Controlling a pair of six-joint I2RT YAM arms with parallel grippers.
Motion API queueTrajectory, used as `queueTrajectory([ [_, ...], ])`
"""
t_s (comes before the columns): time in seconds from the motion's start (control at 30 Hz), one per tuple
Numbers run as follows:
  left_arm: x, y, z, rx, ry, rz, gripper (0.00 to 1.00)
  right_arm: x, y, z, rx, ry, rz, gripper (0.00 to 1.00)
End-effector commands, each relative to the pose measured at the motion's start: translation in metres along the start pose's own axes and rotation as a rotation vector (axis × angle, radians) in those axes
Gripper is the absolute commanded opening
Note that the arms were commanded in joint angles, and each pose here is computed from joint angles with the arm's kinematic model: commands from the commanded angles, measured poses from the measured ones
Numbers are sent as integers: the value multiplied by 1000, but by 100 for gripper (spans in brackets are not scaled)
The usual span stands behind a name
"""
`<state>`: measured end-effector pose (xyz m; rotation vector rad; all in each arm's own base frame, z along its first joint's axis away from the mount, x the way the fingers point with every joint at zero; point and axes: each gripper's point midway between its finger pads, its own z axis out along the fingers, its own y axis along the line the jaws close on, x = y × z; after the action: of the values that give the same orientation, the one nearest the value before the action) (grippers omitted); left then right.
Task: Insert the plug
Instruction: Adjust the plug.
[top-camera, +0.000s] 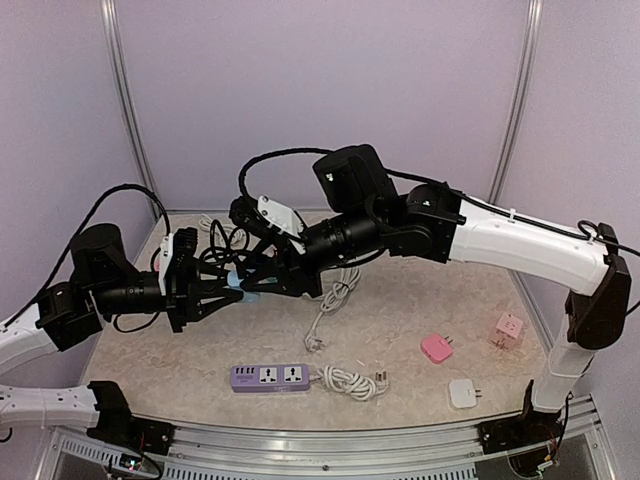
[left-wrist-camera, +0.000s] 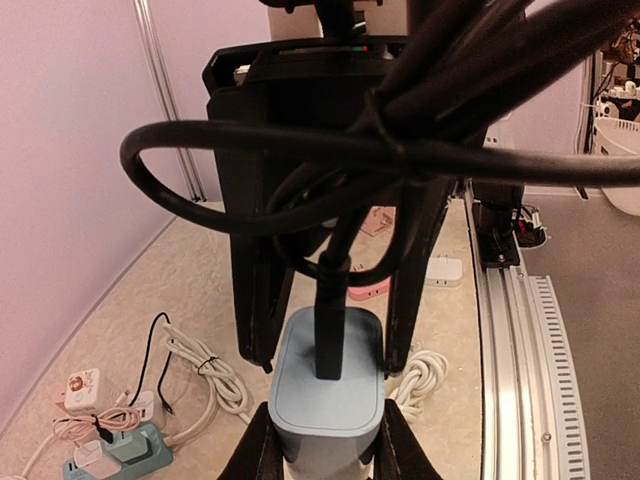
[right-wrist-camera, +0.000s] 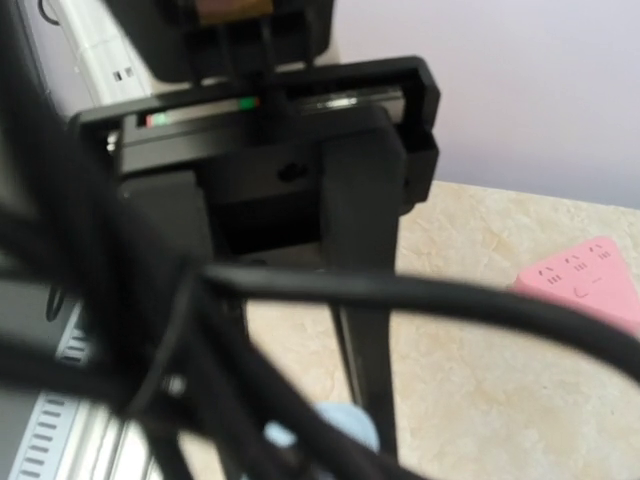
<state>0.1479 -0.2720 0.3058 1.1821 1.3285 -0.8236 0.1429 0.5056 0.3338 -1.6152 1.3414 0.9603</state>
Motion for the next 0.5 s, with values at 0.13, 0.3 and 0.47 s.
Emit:
queueTrajectory([
  [0.13, -17, -1, -1, 7, -35, 32, 0, 14, 6, 17, -28, 69, 2, 32],
  [0.3, -15, -1, -1, 3, -29, 21, 0, 10, 4, 14, -12, 59, 3, 3],
  [0.47, -8, -1, -1, -1, -14, 6, 0, 13, 5, 12, -2, 55, 15, 0],
])
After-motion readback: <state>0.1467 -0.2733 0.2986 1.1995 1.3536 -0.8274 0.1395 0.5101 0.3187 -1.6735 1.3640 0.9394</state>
